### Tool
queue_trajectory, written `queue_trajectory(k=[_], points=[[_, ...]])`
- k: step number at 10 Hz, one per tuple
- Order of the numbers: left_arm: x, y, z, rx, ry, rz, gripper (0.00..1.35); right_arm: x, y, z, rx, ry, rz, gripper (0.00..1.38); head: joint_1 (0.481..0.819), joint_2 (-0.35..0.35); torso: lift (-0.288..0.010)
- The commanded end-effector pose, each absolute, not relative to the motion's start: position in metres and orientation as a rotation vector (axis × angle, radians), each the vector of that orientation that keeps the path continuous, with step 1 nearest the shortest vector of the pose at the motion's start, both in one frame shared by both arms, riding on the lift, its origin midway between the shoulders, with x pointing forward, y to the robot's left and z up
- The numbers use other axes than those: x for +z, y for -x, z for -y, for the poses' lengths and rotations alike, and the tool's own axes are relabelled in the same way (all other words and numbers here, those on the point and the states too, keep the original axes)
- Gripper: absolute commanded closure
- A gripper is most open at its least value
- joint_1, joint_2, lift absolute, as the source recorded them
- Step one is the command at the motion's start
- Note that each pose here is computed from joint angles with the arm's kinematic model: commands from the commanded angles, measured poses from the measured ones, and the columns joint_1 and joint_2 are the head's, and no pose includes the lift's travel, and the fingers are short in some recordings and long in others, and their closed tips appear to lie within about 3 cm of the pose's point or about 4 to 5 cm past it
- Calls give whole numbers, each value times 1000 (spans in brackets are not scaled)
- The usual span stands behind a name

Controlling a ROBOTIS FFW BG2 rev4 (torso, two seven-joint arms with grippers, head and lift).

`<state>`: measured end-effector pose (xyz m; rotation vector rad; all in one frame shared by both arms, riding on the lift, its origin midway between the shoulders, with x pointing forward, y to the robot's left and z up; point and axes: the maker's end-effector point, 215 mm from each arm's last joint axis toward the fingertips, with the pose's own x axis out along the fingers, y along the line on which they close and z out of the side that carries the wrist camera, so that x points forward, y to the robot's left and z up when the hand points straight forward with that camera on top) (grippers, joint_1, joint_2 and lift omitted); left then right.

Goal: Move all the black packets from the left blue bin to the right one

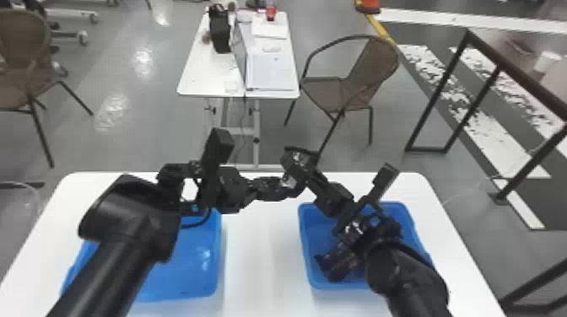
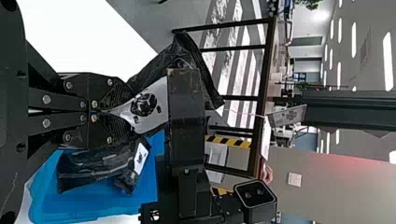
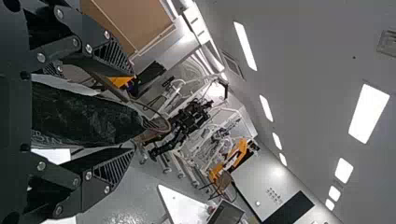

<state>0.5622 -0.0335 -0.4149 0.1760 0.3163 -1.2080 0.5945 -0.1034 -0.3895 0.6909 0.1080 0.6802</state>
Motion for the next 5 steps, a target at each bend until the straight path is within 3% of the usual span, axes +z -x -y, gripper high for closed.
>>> queue_trajectory(k=[1, 2, 5], points=[[-414, -562, 36, -1210, -171, -315, 1208, -388, -598, 109, 652, -682, -90, 1182, 695, -128, 0], [-414, -562, 35, -1209, -170, -316, 1208, -389, -598, 112, 629, -701, -74, 1291, 695, -130, 0], [-414, -565, 31, -1176, -129, -298, 1159, -392, -595, 116, 613, -737, -65, 1291, 695, -137, 0]])
